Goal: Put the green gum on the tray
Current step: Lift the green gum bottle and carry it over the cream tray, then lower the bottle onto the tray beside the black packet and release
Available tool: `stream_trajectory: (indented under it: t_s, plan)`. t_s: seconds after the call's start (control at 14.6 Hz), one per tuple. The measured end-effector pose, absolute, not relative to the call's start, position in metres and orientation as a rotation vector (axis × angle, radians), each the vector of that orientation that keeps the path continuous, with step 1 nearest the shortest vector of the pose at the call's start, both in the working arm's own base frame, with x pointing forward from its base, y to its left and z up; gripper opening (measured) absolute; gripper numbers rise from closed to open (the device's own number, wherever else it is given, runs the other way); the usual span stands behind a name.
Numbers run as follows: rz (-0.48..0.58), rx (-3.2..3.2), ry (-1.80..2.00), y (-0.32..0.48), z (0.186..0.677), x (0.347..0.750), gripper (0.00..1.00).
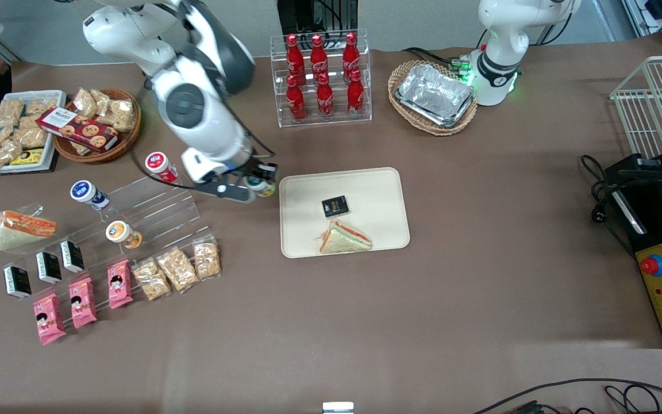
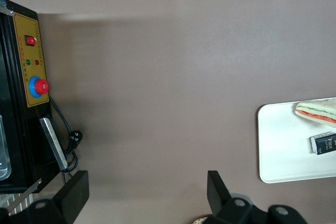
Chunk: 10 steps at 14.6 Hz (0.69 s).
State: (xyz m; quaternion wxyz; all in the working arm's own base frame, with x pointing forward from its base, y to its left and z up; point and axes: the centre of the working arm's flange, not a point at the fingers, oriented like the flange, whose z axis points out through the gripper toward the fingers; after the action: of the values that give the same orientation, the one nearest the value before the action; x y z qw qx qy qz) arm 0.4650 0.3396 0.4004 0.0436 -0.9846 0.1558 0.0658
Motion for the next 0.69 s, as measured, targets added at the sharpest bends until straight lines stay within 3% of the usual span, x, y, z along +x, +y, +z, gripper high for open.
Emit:
stream_trajectory:
  t_s: [0.41, 0.69]
  plan:
    - [0.109, -2.992, 0.547, 0.372, 0.295, 0.420, 0.59]
    - [0.085, -2.987, 0.578, 0.393, 0.256, 0.395, 0.59]
